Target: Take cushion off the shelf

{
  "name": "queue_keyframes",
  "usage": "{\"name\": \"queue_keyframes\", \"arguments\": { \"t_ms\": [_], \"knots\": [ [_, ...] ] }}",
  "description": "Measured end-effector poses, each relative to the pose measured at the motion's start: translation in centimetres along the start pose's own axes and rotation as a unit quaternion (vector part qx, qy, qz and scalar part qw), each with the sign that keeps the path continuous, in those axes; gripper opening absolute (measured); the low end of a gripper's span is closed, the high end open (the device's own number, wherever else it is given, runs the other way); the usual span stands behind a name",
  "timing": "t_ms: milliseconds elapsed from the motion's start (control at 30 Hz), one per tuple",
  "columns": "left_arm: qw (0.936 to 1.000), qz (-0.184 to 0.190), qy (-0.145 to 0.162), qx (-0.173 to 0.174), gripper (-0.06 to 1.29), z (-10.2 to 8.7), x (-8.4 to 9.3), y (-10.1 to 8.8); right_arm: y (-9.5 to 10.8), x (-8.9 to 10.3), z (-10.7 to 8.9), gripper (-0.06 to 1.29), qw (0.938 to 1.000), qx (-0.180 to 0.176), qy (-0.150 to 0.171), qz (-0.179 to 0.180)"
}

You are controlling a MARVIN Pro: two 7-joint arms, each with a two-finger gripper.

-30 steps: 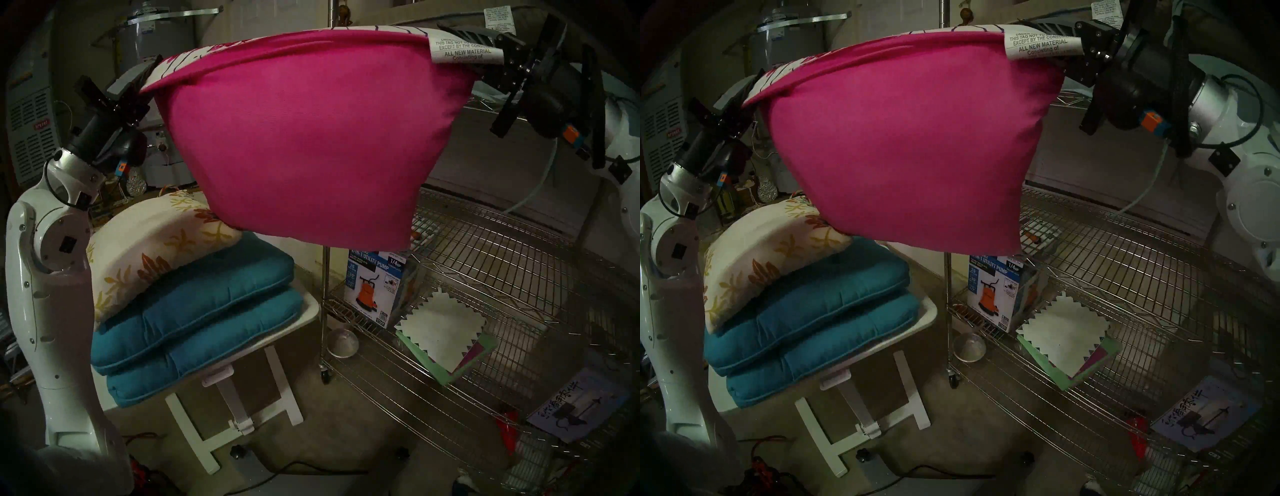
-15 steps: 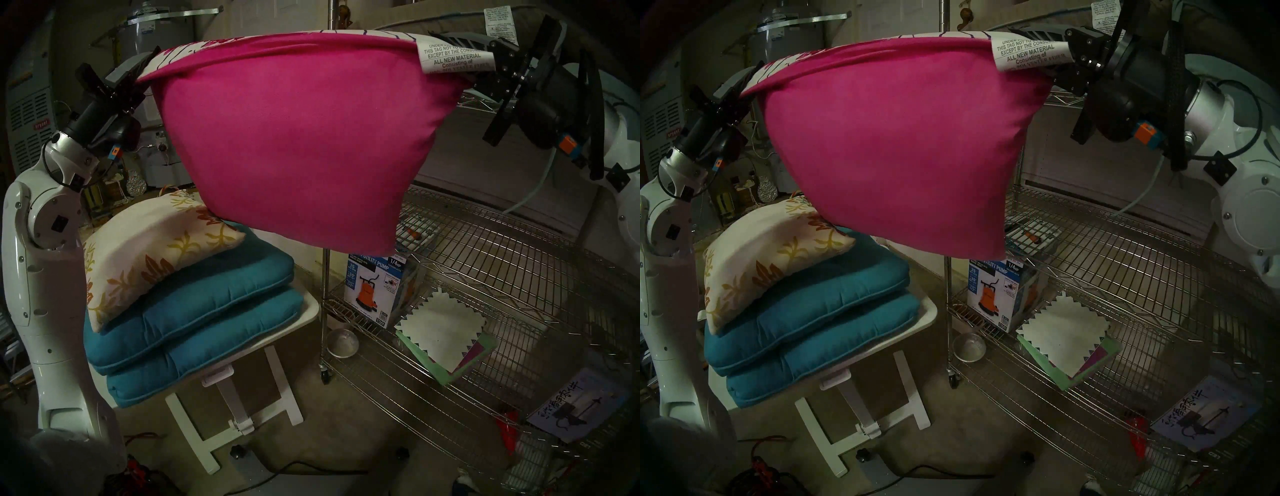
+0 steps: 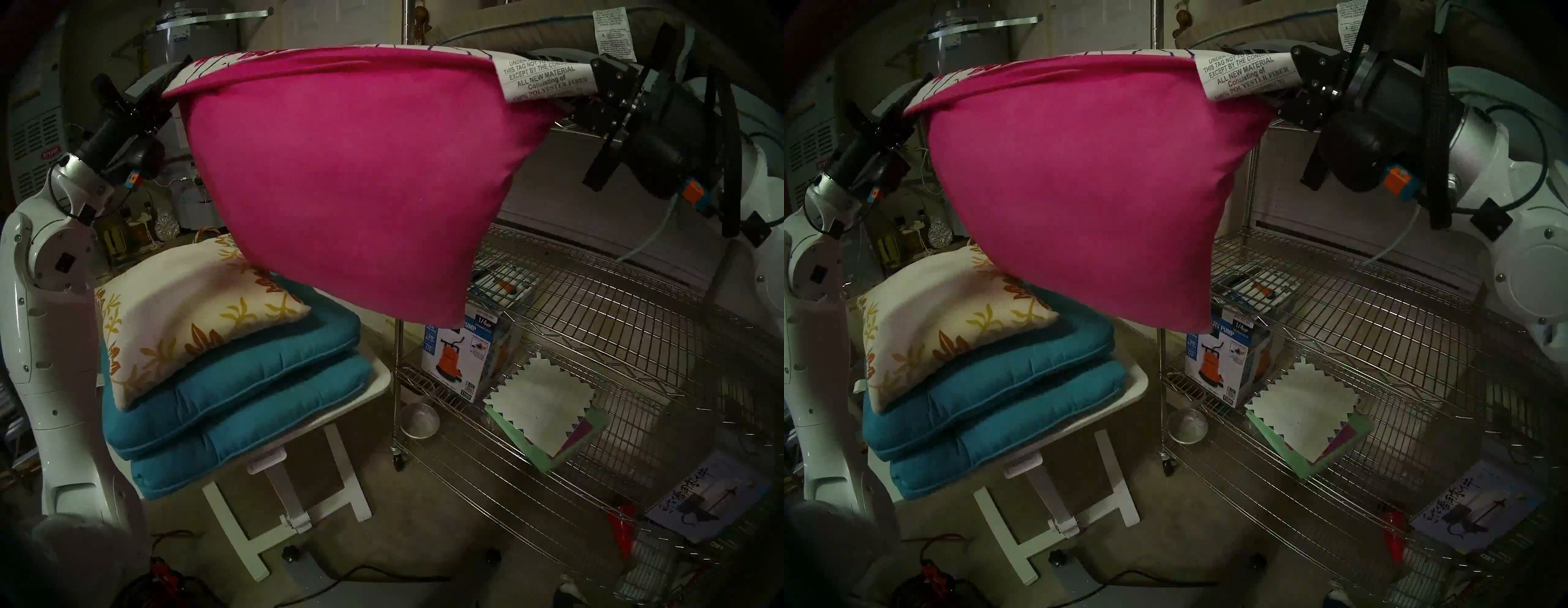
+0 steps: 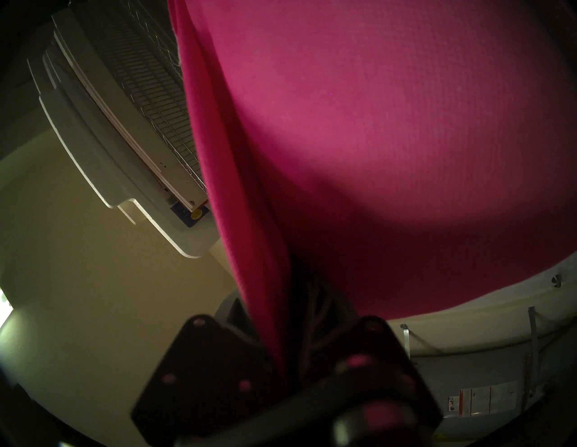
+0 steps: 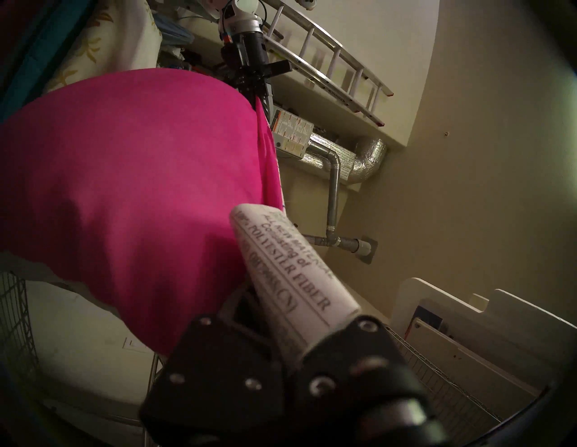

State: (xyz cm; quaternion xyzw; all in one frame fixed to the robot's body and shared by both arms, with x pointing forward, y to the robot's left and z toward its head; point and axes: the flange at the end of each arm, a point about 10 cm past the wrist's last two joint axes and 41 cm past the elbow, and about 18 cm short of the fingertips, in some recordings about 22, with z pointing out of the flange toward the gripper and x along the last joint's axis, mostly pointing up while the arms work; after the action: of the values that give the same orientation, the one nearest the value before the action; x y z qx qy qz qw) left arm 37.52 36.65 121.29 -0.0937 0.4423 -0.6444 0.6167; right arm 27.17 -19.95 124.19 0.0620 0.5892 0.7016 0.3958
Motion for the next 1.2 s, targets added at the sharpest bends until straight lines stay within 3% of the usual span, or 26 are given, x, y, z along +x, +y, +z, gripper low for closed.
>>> {"name": "queue_keyframes", "arguments": {
  "t_ms": [567, 1100, 1200],
  "knots": [
    [0.9999, 0.005, 0.002, -0.01, 0.07, -0.4, -2.1, 0.4, 0.0, 1.1, 0.1, 0.02, 0.9999, 0.002, 0.017, 0.002],
    [0.9967, -0.008, -0.057, -0.057, 0.07, -3.0, -7.3, 2.9, 0.0, 0.8, -0.1, -0.03, 1.0, 0.0, 0.008, 0.003],
    [0.9911, -0.02, -0.099, -0.086, 0.07, -4.6, -9.9, 4.5, 0.1, -0.3, -0.4, -0.03, 0.9999, -0.006, -0.012, 0.004]
  ]
}}
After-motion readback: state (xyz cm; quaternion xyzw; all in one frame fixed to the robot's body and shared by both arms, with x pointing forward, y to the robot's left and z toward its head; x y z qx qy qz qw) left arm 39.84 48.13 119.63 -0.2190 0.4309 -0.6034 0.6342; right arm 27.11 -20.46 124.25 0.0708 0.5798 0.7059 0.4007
